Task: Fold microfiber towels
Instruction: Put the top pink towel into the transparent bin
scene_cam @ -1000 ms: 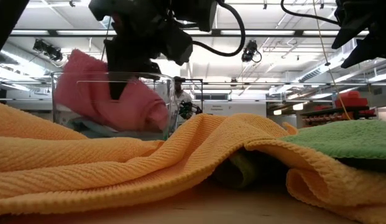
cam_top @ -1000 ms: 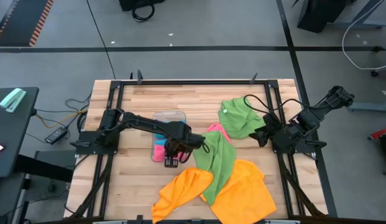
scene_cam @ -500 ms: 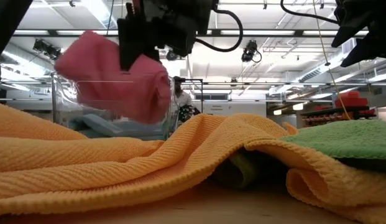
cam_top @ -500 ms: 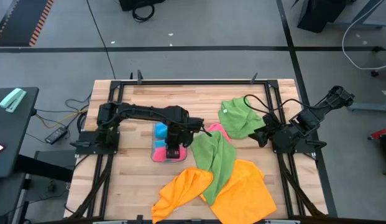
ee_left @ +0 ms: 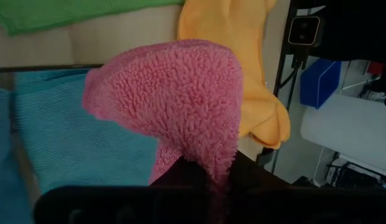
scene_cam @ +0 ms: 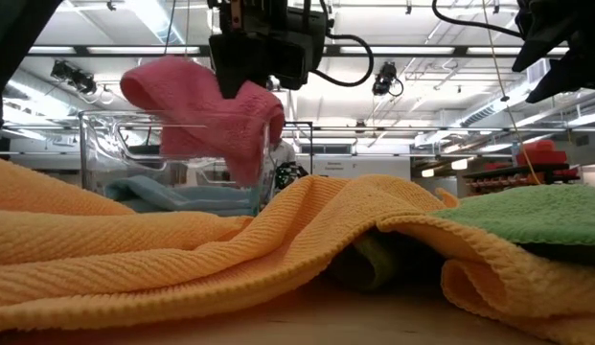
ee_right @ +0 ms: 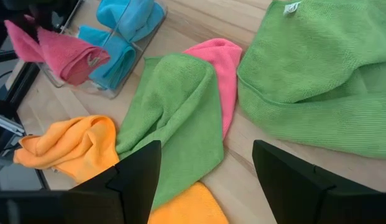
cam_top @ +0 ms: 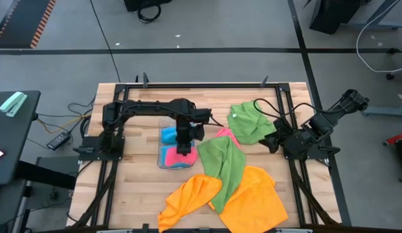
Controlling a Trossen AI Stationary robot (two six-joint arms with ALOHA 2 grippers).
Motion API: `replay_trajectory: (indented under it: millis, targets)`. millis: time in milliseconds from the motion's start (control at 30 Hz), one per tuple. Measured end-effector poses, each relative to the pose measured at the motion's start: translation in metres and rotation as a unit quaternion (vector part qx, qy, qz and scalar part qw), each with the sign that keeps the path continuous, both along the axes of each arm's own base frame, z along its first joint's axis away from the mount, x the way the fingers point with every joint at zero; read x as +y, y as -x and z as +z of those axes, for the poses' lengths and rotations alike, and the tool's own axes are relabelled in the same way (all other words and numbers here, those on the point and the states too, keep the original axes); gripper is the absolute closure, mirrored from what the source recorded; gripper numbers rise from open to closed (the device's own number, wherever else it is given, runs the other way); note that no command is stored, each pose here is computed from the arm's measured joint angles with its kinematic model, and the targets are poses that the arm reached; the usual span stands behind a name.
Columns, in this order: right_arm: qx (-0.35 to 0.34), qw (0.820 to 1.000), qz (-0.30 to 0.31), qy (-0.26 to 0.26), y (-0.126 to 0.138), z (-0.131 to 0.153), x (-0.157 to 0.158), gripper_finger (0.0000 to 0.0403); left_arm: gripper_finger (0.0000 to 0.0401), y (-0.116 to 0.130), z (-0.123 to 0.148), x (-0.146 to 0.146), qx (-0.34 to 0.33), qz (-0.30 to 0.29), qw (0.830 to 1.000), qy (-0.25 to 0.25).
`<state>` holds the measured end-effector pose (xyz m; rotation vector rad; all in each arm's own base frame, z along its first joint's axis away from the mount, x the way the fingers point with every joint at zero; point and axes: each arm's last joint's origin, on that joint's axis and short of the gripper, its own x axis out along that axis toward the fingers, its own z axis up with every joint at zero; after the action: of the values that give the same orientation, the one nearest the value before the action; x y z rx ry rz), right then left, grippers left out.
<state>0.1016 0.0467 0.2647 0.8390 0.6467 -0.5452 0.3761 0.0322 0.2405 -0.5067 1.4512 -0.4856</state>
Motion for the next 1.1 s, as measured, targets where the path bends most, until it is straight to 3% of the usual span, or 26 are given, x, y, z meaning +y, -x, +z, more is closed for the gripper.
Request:
replay_trajectory:
  millis: [233,400,900,1100]
  targets:
    - [-0.013,1.0,0.0,-0.008,-0.002,0.002,0.001,0.0141,0.0385,0.004,-0.004,0.009,-0.001,-0.005,1.0,0.002]
    - [-0.02,1.0,0.0,-0.013,-0.003,0.003,0.002,0.0141,0.0375,0.025,-0.036,0.012,0.075,0.004,0.997,0.029]
    - [-0.029,0.999,-0.026,-0.027,-0.003,0.003,0.001,0.0141,0.0372,0.014,-0.042,0.028,-0.017,0.028,0.998,0.058]
    - [-0.032,0.998,-0.037,-0.039,-0.003,0.003,0.001,0.0141,0.0382,0.018,-0.053,0.029,-0.016,0.023,0.998,0.061]
